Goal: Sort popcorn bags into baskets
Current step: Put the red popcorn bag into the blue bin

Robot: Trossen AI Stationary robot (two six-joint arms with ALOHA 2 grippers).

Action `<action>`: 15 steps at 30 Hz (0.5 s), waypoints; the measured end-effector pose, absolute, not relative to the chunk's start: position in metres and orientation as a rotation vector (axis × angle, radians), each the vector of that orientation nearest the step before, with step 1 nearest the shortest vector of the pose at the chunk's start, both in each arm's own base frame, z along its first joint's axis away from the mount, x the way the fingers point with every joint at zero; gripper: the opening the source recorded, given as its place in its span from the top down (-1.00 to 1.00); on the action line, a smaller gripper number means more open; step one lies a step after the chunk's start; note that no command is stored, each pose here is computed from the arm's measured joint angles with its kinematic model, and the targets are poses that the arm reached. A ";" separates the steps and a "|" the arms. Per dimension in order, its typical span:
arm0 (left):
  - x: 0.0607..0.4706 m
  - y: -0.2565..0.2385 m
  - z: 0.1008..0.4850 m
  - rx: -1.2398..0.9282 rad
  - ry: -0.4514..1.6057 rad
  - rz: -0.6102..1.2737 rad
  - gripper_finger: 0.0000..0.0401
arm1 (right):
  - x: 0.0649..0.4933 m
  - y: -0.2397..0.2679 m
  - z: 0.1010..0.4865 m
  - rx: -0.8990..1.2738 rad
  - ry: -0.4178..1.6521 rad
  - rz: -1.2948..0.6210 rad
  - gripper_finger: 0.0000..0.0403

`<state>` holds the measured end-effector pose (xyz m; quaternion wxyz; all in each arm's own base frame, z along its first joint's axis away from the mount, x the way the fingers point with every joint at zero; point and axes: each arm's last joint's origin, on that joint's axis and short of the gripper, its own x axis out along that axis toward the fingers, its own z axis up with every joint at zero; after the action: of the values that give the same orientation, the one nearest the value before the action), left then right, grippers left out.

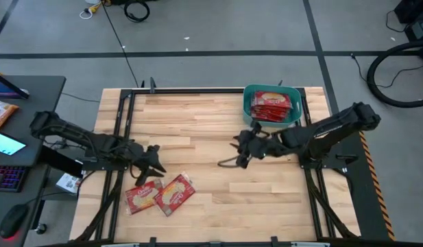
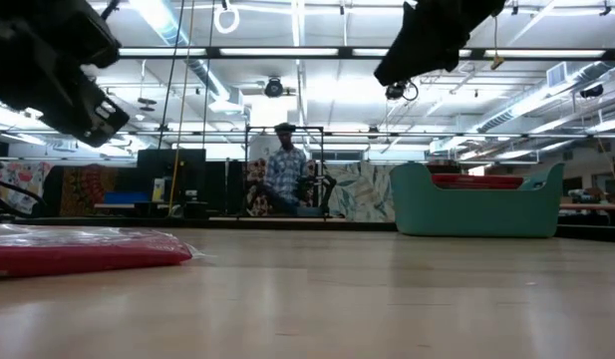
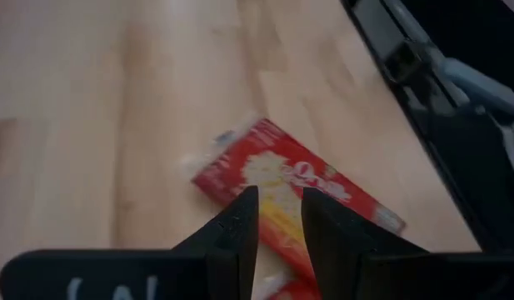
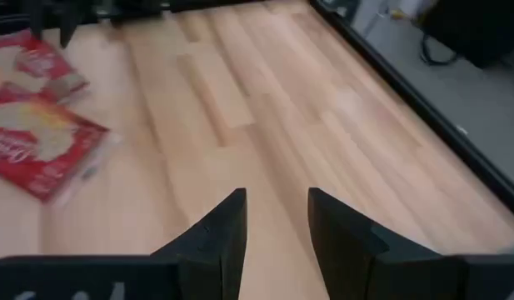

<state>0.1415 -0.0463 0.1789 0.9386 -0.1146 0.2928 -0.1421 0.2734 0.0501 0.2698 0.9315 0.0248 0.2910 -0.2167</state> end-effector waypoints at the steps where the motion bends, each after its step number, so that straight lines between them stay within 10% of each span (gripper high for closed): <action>1: 0.144 -0.050 0.181 -0.225 0.608 -0.309 0.51 | 0.274 0.054 0.266 0.044 0.586 -0.433 0.34; 15: 0.149 -0.114 0.197 0.095 0.720 -0.538 0.28 | 0.319 0.100 0.212 -0.056 0.590 -0.405 0.34</action>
<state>0.1494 -0.1145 0.1972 0.8997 0.0460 0.3477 -0.2599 0.3188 0.0995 0.2117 0.9362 -0.0272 0.2889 -0.1984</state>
